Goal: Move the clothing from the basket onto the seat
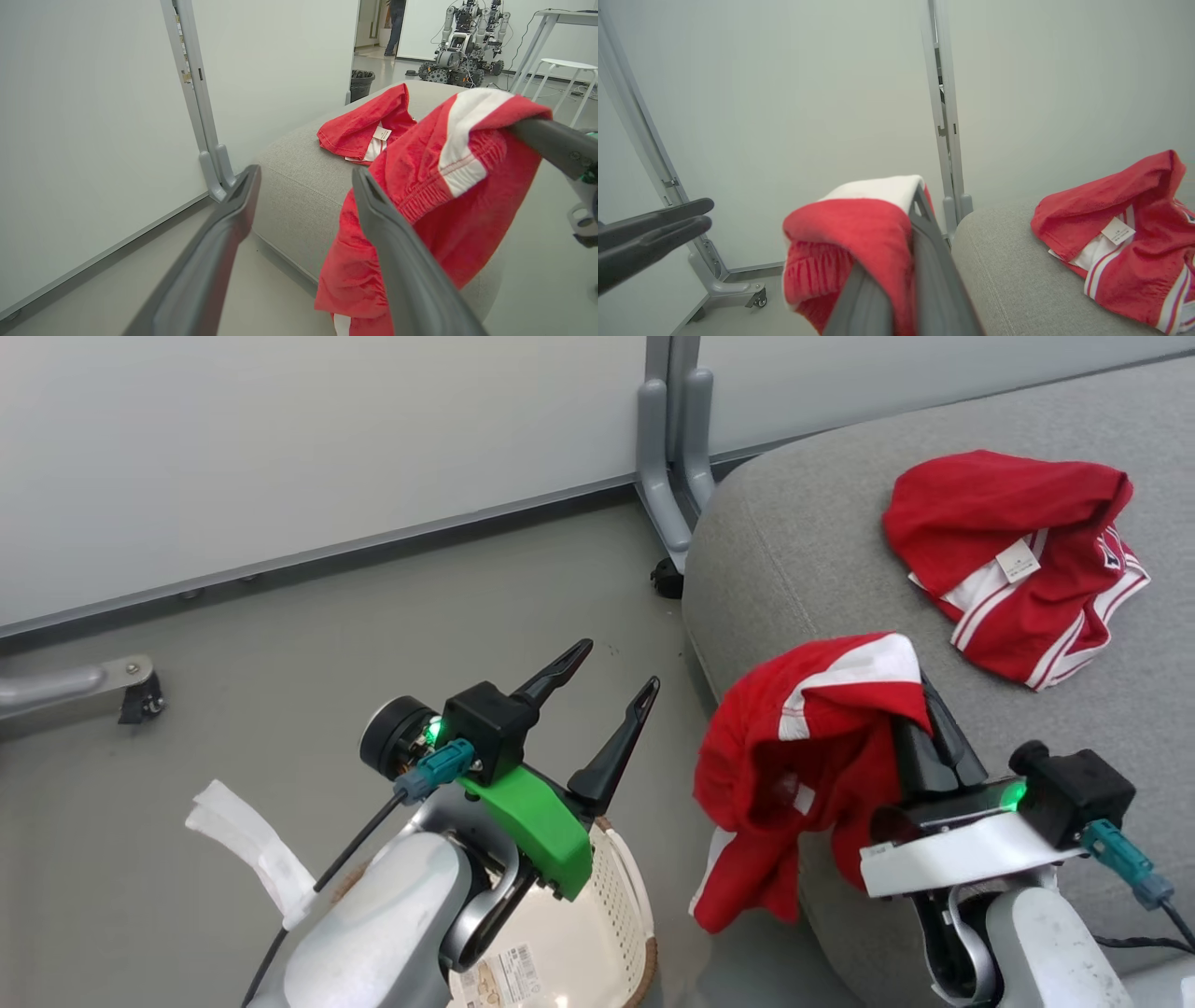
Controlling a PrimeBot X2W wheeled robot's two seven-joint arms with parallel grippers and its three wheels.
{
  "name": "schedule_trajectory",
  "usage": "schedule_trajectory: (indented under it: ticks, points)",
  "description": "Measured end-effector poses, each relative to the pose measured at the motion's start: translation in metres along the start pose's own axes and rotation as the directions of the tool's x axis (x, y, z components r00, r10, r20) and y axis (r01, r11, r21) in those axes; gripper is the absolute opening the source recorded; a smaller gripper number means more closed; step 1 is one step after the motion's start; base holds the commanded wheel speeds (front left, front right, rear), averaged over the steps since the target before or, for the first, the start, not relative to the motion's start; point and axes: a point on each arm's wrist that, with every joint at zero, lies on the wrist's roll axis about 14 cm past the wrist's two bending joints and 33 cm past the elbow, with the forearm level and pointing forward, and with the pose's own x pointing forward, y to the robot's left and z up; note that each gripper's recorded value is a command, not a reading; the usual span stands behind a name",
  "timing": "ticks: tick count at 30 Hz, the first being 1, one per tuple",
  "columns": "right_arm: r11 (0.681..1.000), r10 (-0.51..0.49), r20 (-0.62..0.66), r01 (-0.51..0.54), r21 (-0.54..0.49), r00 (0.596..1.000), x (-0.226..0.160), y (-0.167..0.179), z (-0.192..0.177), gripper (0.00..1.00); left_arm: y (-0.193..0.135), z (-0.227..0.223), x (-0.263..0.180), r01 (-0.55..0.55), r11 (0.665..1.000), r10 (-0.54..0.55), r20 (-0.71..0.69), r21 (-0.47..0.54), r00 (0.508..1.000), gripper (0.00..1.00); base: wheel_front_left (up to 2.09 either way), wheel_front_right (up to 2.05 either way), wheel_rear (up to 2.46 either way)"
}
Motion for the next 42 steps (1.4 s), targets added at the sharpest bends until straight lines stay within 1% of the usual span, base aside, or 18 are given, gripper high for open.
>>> schedule_trajectory:
  ticks: [4,8,12,17,20,24,27,30,33,36,39,42]
  points:
    - [0.998,-0.052,0.073,0.054,-0.033,0.996,-0.001,-0.019,0.026,0.0,-0.011,-0.005,0.014,0.06,0.998,-0.06,-0.002,-0.011,0.998,1.0,0.0,0.0,0.0]
    - [0.992,-0.101,0.116,0.11,-0.068,0.988,-0.005,-0.036,0.042,0.0,-0.023,-0.007,0.031,0.129,0.992,-0.129,0.006,-0.017,0.992,1.0,0.0,0.0,0.0]
    - [0.979,-0.157,0.134,0.172,-0.108,0.979,-0.013,-0.055,0.052,0.0,-0.034,-0.016,0.044,0.19,0.981,-0.19,0.004,-0.04,0.982,1.0,0.0,0.0,0.0]
    - [0.956,-0.236,0.132,0.254,-0.144,0.963,-0.025,-0.079,0.055,0.0,-0.046,-0.035,0.056,0.255,0.964,-0.257,-0.021,-0.081,0.966,1.0,0.0,0.0,0.0]
    - [0.943,-0.261,0.132,0.282,-0.175,0.956,-0.023,-0.089,0.056,0.0,-0.051,-0.042,0.063,0.29,0.951,-0.294,-0.023,-0.106,0.956,1.0,0.0,0.0,0.0]
    - [0.92,-0.271,0.172,0.307,-0.242,0.947,-0.005,-0.104,0.068,0.0,-0.055,-0.045,0.072,0.331,0.935,-0.334,-0.005,-0.126,0.943,1.0,0.0,0.0,0.0]
    - [0.9,-0.262,0.217,0.319,-0.295,0.94,0.015,-0.116,0.081,0.0,-0.05,-0.044,0.077,0.346,0.929,-0.347,0.018,-0.132,0.938,1.0,0.0,0.0,0.0]
    - [0.88,-0.239,0.278,0.329,-0.343,0.93,0.042,-0.129,0.099,0.0,-0.038,-0.048,0.08,0.345,0.929,-0.345,0.028,-0.132,0.938,1.0,0.0,0.0,0.0]
    - [0.865,-0.227,0.323,0.343,-0.366,0.919,0.07,-0.145,0.11,0.0,-0.024,-0.054,0.081,0.338,0.931,-0.338,0.028,-0.139,0.941,1.0,0.0,0.0,0.0]
    - [0.843,-0.228,0.362,0.369,-0.391,0.904,0.099,-0.167,0.121,0.0,-0.011,-0.064,0.081,0.328,0.933,-0.328,0.026,-0.15,0.944,1.0,0.0,0.0,0.0]
    - [0.813,-0.232,0.38,0.393,-0.429,0.895,0.125,-0.187,0.122,0.0,0.006,-0.079,0.081,0.306,0.937,-0.307,0.017,-0.171,0.951,1.0,0.0,0.0,0.0]
    - [0.788,-0.257,0.368,0.414,-0.455,0.893,0.143,-0.206,0.111,0.0,0.02,-0.095,0.08,0.281,0.94,-0.286,0.004,-0.193,0.958,1.0,0.0,0.0,0.0]
